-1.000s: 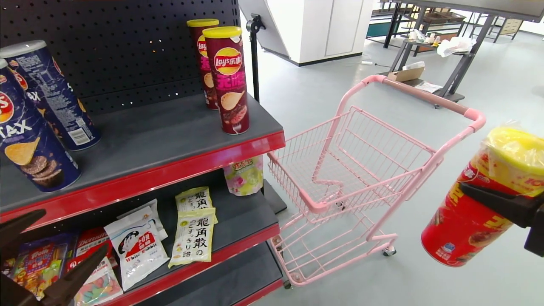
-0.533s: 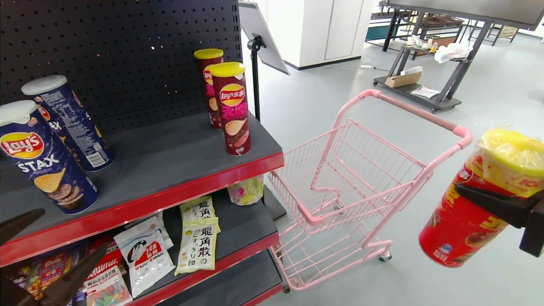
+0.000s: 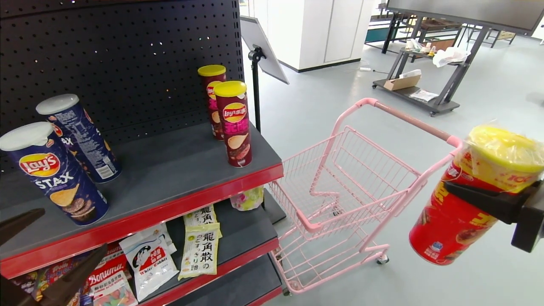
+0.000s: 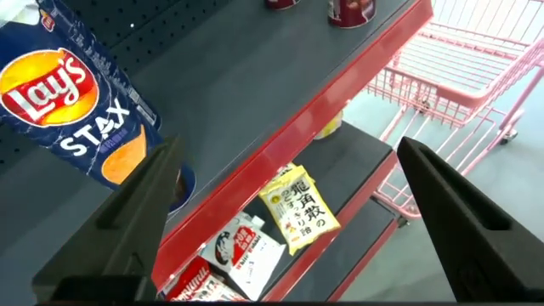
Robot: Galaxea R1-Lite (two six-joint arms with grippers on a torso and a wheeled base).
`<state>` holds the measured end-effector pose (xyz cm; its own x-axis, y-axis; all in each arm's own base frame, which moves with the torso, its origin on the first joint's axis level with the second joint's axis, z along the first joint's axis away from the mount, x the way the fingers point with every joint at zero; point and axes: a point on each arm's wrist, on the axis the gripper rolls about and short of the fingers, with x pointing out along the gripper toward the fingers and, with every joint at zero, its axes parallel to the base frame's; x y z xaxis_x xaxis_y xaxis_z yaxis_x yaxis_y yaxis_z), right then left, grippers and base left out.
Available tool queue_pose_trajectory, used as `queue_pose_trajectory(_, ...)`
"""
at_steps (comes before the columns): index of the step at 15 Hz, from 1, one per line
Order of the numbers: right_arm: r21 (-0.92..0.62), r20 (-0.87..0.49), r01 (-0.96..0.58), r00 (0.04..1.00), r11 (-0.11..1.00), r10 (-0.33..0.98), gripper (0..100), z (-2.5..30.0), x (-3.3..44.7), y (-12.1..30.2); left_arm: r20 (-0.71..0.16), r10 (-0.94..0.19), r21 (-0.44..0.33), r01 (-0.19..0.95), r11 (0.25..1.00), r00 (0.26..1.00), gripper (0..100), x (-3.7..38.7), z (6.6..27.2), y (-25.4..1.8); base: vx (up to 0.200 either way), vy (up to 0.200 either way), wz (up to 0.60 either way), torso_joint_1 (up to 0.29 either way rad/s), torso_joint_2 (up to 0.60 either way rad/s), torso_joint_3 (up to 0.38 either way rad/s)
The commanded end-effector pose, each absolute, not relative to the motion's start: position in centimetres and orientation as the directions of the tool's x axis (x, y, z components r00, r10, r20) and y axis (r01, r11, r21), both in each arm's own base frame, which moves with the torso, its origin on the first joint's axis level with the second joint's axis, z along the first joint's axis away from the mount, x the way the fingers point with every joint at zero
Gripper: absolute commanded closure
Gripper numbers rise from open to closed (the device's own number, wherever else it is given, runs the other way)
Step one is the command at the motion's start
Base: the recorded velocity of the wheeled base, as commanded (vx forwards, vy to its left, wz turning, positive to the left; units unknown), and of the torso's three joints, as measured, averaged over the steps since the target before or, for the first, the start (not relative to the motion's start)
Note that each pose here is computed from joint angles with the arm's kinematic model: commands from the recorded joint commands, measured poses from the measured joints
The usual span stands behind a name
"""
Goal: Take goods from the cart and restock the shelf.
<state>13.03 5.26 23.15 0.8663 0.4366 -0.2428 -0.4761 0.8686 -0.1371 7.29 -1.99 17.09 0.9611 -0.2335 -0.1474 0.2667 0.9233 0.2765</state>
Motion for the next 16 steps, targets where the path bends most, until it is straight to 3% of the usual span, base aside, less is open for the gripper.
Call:
queue_pose_trajectory(1, -0.135, -0.249, -0.494, 0.856, 0.859, 0.453, 100, 23.3, 13.5, 5.6, -0.145, -0.233, 0.277, 0.265, 0.924, 0.962, 0, 7.3, 17.1, -2.0, 0.000, 0.000, 0.00, 0.000, 0.00, 0.000)
queue_pose_trajectory(3, -0.134, -0.253, -0.493, 0.856, 0.860, 0.451, 100, 23.4, 14.0, 5.8, -0.145, -0.233, 0.278, 0.265, 0.923, 0.962, 0, 7.3, 17.1, -2.0, 0.000, 0.000, 0.00, 0.000, 0.00, 0.000)
queue_pose_trajectory(16, -0.141, -0.289, -0.499, 0.847, 0.855, 0.446, 100, 22.7, 14.7, 6.0, -0.148, -0.230, 0.280, 0.263, 0.923, 0.962, 0, 7.3, 17.1, -2.0, 0.000, 0.000, 0.55, 0.003, 0.00, 0.000)
